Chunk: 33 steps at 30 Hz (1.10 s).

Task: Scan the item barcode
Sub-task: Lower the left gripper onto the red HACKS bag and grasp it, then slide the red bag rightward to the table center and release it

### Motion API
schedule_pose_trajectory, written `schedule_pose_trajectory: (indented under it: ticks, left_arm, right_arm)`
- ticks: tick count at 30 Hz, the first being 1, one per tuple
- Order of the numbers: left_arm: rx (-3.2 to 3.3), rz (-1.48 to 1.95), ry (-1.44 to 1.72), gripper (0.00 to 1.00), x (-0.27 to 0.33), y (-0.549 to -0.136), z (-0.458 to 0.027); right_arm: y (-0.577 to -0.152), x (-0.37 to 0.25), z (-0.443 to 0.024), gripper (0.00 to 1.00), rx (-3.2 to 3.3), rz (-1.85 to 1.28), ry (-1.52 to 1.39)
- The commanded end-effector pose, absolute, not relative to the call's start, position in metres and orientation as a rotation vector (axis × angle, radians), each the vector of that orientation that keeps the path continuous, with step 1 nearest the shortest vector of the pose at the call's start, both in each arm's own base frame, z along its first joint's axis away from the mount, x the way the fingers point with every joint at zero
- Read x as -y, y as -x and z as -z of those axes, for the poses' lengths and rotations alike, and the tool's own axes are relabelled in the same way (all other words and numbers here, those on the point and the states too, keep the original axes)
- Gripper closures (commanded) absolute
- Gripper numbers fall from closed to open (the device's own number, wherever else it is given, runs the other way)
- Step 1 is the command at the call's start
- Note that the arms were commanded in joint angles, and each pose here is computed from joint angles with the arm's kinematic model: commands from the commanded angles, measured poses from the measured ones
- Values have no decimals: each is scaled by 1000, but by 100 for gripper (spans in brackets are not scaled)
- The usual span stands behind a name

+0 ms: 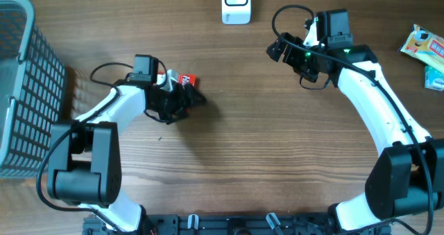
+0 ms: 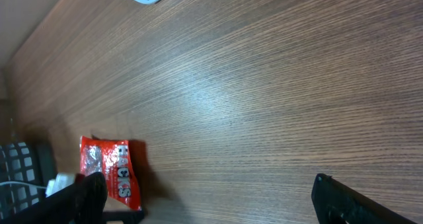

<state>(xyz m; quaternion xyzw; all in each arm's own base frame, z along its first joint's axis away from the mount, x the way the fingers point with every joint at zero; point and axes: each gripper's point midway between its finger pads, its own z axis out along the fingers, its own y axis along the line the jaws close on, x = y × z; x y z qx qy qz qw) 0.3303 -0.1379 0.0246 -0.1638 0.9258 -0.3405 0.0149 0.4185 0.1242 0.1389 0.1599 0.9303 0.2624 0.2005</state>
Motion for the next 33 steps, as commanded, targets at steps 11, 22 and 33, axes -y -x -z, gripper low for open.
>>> schedule_pose_trajectory:
  ticks: [11,22,33]
  left_arm:
    - [-2446,-15,907,0,-1,-378,-134]
    - [-2431,-254,1025,2,-38,-406,-54]
    - [-2568,24,1072,0,1,-409,-18]
  right_arm:
    - [-418,-126,-137,0,-2604,-736,-453]
    - [-418,-126,-137,0,-2604,-736,-453]
    - [-418,-126,-137,0,-2604,-736,-453]
